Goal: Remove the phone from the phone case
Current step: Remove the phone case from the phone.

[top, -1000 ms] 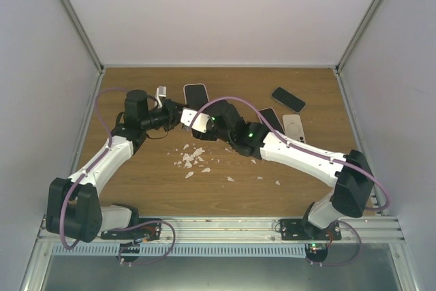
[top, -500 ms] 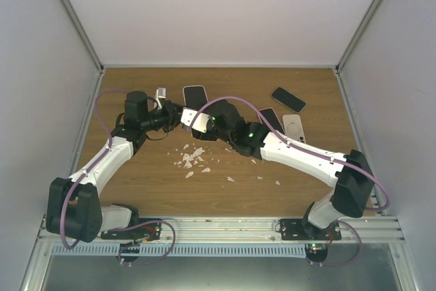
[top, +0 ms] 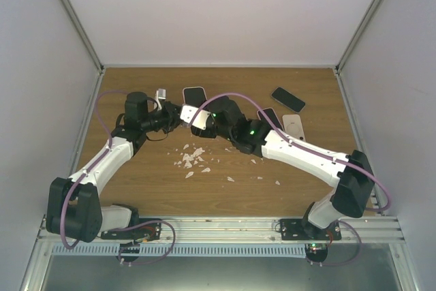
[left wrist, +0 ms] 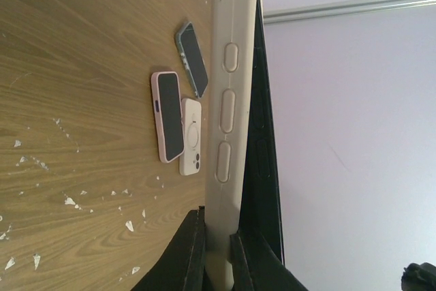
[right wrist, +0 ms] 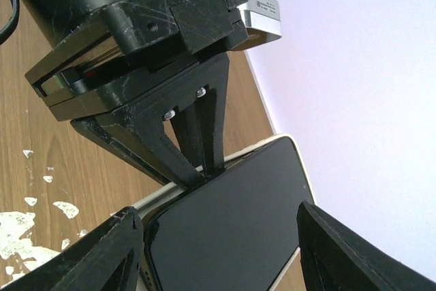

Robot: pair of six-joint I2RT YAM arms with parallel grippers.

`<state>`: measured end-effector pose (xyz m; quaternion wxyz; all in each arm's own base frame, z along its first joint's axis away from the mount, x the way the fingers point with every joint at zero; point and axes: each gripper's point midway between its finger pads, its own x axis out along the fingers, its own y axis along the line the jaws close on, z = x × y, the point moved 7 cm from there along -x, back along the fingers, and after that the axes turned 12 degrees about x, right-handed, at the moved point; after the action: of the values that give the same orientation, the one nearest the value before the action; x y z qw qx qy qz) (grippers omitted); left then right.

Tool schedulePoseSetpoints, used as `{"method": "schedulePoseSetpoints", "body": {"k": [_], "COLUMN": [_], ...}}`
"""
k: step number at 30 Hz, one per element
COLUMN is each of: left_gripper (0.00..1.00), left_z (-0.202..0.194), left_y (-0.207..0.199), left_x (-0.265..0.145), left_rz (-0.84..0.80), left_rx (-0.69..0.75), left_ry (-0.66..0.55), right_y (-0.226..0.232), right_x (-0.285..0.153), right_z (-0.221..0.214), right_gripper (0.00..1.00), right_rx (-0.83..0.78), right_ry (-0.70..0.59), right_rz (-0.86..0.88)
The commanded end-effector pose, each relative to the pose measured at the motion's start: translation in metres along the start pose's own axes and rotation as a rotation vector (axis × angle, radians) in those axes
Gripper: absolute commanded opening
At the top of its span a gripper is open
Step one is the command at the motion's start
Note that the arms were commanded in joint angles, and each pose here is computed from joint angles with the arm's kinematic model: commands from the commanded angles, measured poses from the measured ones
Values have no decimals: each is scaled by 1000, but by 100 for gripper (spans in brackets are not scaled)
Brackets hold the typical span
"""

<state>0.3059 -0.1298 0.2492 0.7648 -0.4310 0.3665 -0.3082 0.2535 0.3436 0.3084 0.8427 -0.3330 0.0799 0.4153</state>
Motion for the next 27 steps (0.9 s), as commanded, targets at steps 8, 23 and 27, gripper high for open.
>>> {"method": "schedulePoseSetpoints", "body": {"k": [8,23,27], "left_gripper": [0,0,0], "left_z": [8,4,0], "left_y": [-15,-22,-26], "left_x": [-4,-3,-2], "left_rz": [-62,-111,-134], "left_rx": [67,57,55], "left_ry": [-39,0,22], "right_y": [1,-3,-6], "right_x": [1,23,24], "right_z": [-9,-34,-37], "right_gripper": [60,50,45], "right_rx": [-44,-167,-217], "right_ry": [14,77,57], "right_rz": [-35,-222,-288]}}
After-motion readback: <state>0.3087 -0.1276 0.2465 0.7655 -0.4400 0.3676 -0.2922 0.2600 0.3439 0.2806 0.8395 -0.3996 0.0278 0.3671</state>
